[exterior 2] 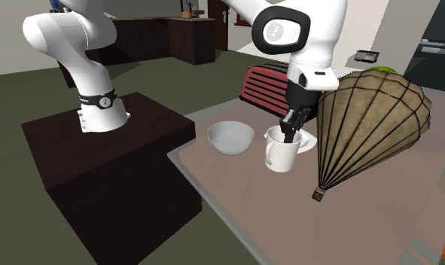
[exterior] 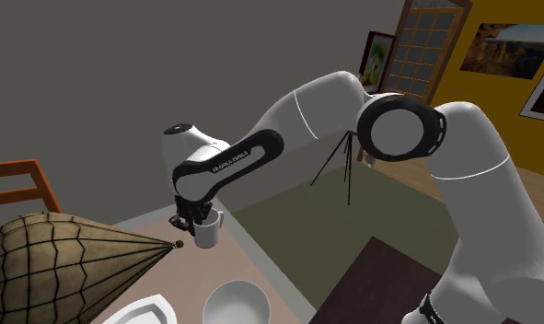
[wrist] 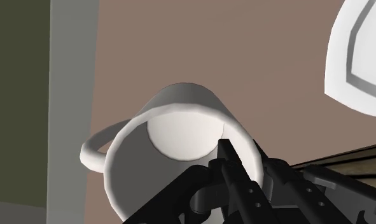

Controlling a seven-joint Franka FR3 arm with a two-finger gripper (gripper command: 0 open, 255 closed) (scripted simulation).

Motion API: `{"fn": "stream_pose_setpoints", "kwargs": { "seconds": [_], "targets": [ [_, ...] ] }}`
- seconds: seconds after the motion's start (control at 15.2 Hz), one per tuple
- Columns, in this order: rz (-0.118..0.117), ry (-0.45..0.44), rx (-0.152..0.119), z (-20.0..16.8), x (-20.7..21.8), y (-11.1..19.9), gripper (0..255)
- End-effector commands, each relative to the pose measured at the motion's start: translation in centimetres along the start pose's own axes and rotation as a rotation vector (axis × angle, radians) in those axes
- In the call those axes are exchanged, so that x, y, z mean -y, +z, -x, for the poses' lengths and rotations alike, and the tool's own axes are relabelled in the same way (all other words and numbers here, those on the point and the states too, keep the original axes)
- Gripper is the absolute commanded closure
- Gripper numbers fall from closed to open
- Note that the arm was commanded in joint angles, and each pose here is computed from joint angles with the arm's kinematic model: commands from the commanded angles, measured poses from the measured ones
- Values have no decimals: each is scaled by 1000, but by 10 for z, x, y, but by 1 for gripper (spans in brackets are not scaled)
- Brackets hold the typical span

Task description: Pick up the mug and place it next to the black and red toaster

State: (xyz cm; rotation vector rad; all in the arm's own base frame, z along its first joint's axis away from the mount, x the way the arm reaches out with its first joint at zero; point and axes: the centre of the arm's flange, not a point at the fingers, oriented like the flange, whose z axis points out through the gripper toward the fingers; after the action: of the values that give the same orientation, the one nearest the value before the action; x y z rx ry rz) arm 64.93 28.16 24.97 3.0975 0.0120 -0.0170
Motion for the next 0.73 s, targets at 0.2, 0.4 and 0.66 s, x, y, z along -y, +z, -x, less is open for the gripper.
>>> {"fn": "stream_pose_setpoints", "kwargs": {
  "seconds": [0.2,0.4,0.66],
  "targets": [
    [0,0,0,1,-1,-27,255],
    [0,0,0,1,-2,-42,255],
    [0,0,0,1,-3,-64,255]
  ]
}}
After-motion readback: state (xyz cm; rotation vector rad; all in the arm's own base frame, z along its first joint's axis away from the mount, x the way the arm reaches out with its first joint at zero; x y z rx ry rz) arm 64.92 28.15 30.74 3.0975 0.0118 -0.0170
